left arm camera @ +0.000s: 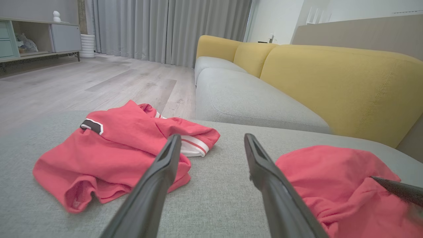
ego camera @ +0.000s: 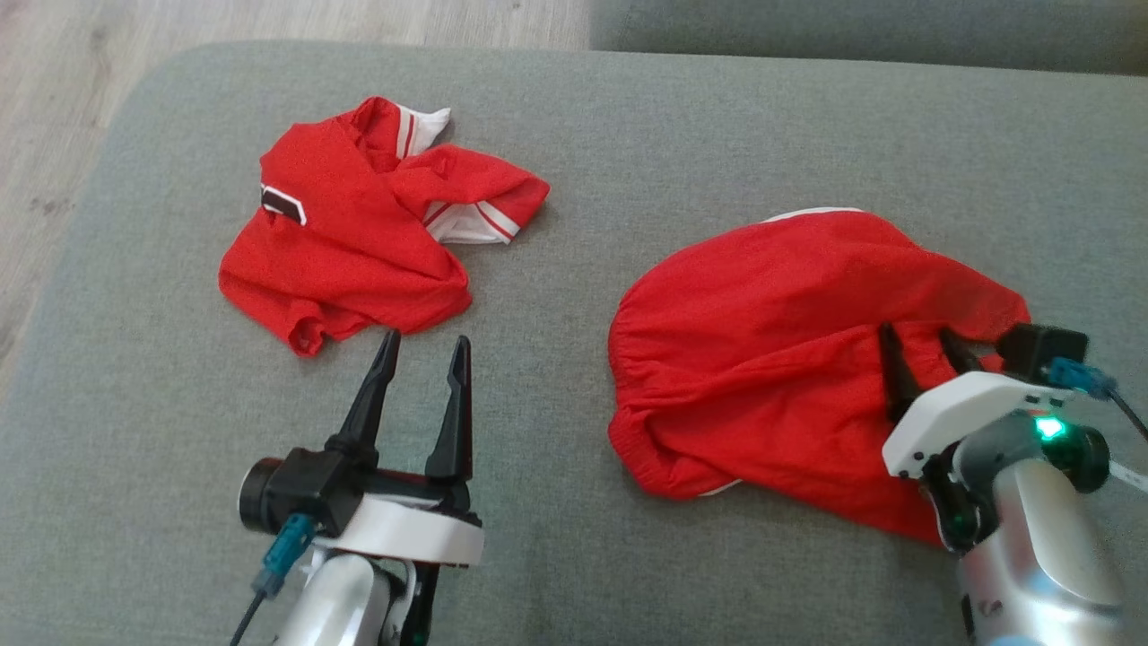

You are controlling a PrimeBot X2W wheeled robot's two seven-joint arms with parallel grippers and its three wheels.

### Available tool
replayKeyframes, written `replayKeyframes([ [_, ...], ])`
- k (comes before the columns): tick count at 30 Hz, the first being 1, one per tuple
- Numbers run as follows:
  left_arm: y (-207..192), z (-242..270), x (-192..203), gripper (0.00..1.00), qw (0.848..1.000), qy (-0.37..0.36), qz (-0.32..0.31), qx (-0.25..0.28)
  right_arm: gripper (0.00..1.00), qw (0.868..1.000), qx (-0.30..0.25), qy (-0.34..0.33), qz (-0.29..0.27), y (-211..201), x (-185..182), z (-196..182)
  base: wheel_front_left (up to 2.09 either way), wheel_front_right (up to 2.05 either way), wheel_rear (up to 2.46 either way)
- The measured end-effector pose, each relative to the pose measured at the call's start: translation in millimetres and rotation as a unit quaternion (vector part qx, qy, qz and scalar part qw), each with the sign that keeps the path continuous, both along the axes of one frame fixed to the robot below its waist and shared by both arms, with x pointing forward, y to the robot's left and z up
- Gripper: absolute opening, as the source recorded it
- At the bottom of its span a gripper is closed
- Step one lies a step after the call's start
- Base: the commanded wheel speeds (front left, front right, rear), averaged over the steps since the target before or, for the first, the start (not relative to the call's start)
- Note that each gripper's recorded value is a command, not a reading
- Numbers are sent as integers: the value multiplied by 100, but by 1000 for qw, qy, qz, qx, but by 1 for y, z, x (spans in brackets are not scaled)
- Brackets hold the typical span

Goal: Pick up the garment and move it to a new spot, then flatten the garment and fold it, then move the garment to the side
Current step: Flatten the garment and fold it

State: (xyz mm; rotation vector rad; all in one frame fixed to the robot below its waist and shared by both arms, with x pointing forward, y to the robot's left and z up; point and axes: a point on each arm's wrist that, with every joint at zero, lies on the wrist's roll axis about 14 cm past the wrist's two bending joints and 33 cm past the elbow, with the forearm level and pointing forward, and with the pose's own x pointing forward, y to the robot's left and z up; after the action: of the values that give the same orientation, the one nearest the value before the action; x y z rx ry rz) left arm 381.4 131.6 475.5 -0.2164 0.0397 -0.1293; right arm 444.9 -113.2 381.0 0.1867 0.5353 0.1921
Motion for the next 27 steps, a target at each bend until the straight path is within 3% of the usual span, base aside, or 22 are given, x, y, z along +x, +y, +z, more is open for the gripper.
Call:
replayKeyframes([
  [2,0,1,2,100,1000,-1,0,-1,100,1000,-8,21,8,2,-2,-9,0,0,0],
  [3,0,0,2,100,1000,0,0,-1,92,999,-14,28,14,4,-2,-12,0,0,0],
  [4,-1,-1,2,100,1000,1,-1,-1,30,999,-20,30,19,4,-1,-12,0,0,0],
  [5,-2,-2,2,100,1000,3,-2,-2,0,999,-25,30,23,5,1,-12,0,0,0],
  [12,-2,0,-1,100,1000,1,-1,-2,0,998,-46,0,42,9,9,-2,0,0,0],
  [20,-1,7,-5,100,1000,-9,2,-1,0,995,-48,-75,47,18,37,48,0,0,0],
  [27,3,8,-8,100,1000,-9,9,-4,0,995,-54,-71,53,19,43,53,0,0,0],
])
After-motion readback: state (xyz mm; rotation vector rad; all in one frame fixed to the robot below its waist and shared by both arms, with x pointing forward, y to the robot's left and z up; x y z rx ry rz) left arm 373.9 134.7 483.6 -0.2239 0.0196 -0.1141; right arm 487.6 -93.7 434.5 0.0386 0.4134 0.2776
